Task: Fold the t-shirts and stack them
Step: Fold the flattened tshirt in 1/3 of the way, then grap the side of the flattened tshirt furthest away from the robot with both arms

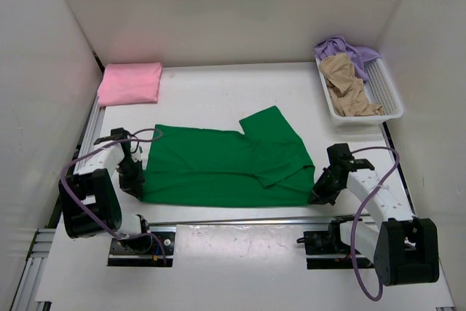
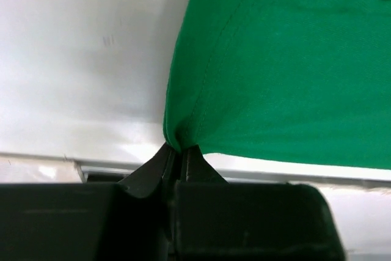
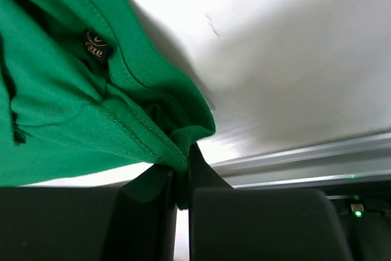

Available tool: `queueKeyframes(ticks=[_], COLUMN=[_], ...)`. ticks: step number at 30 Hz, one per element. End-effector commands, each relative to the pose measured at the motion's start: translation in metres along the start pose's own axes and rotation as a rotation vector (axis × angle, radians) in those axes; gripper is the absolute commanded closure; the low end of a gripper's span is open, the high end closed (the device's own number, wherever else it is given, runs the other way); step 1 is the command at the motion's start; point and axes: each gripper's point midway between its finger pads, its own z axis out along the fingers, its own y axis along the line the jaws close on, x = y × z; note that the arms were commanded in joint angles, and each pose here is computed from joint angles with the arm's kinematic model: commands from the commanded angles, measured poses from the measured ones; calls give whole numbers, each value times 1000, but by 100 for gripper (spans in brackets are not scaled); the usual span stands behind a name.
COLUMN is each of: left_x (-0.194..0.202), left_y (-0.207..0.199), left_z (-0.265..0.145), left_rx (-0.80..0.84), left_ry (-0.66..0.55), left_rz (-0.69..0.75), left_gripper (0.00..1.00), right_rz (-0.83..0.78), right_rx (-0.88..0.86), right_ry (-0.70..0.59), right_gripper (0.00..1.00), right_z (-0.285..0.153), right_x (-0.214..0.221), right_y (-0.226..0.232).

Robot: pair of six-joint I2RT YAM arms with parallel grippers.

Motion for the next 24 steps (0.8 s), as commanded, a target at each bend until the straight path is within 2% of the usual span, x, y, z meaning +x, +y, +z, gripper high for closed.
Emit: queueKeyframes(ticks=[1, 2, 4, 5, 6, 7, 8, 11, 12, 13, 14, 17, 18, 19, 20, 21, 22, 23, 24], left_x=[25, 28, 35, 37, 41, 39, 37, 5, -25, -41, -62, -125, -138, -159, -171, -180, -191, -209, -219], left_y=[15, 15, 15, 15, 15, 15, 15, 22, 22, 23, 23, 15, 10, 6, 2, -1, -7, -11, -16], left_z=[-1, 1, 2, 2, 0, -2, -5, -21, -37, -45, -51, -77, -68, -78, -76, -59, -56, -62, -58], left_rx=[-75, -76, -75, -75, -75, -75, -75, -109, -110, -110, -110, -77, -75, -74, -72, -55, -40, -21, 4], left_ry=[60, 69, 91, 100, 118, 121, 118, 35, -64, -111, -166, -326, -301, -336, -343, -291, -295, -323, -332], left_rz=[-4, -4, -3, -3, -2, -2, -2, -13, -17, -19, -22, -12, 5, 13, 25, 30, 41, 43, 47], left_gripper=[89, 89, 77, 69, 57, 33, 27, 24, 20, 18, 18, 15, 15, 15, 15, 15, 15, 15, 15], right_rz=[44, 55, 56, 53, 31, 16, -12, -167, -215, -306, -355, -434, -443, -441, -433, -443, -444, -423, -414], right_rx=[68, 69, 84, 71, 61, 48, 28, -61, -66, -120, -101, -128, -131, -120, -68, -131, -135, -90, -105], right_ry=[7, 7, 5, -8, -18, -32, -51, -176, -181, -251, -222, -264, -271, -288, -239, -296, -301, -239, -236], right_gripper=[92, 87, 78, 64, 52, 43, 35, 30, 28, 28, 28, 27, 27, 27, 27, 27, 27, 27, 27], right_z=[-1, -1, -3, -6, -9, -13, -19, -53, -57, -85, -81, -96, -96, -95, -68, -84, -78, -40, -31], right_x=[10, 10, 11, 7, 3, -1, -7, -41, -50, -71, -79, -127, -140, -155, -169, -191, -203, -214, -224], right_y=[-19, -19, -22, -18, -15, -10, -3, 40, 53, 83, 98, 158, 172, 184, 191, 224, 237, 242, 255])
